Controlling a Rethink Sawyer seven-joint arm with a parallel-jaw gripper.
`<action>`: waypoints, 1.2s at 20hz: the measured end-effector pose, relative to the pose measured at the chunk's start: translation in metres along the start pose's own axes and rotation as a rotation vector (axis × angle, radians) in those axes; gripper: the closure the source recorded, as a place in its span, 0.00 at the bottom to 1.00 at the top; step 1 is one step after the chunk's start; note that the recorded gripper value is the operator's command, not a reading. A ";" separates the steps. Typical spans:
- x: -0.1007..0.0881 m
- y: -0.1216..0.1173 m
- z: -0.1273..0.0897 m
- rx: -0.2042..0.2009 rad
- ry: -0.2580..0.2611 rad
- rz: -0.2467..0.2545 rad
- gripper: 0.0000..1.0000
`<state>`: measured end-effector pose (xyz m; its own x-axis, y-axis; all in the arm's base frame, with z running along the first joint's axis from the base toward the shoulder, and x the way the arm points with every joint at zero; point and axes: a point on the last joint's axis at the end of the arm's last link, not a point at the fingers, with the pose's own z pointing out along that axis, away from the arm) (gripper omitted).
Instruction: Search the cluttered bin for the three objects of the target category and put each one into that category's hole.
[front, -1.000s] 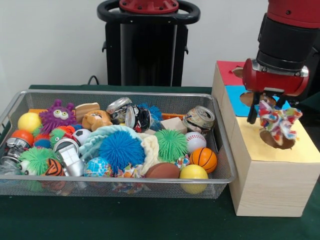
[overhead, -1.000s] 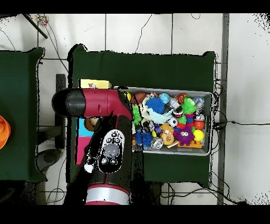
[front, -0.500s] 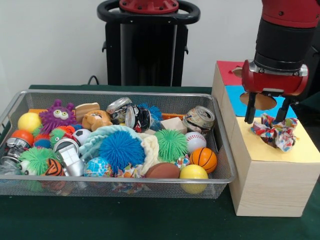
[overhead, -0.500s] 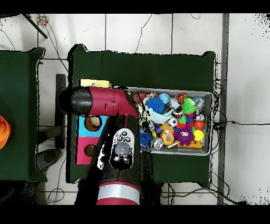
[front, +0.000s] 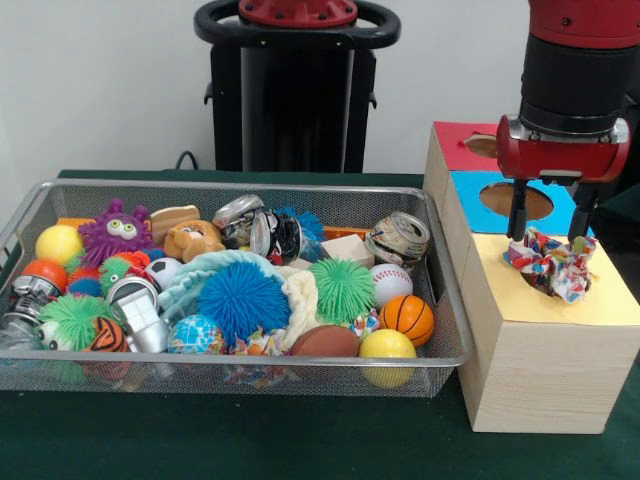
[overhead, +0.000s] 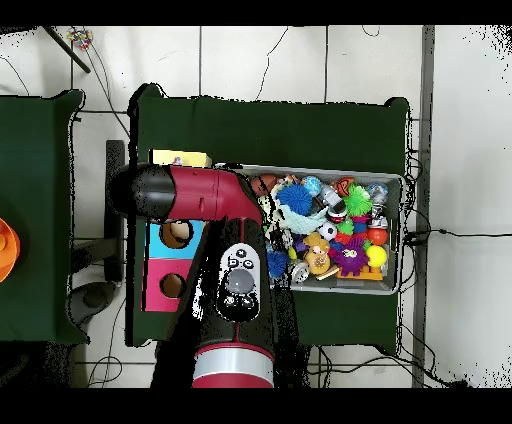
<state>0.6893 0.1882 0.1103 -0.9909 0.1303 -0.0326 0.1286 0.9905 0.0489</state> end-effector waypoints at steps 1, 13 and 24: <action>0.000 0.001 0.000 -0.001 0.001 -0.001 0.00; 0.002 0.011 -0.007 -0.020 -0.002 -0.013 1.00; 0.002 0.016 -0.013 -0.017 -0.012 -0.025 1.00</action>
<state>0.6889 0.2039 0.1243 -0.9933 0.1062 -0.0456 0.1031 0.9926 0.0648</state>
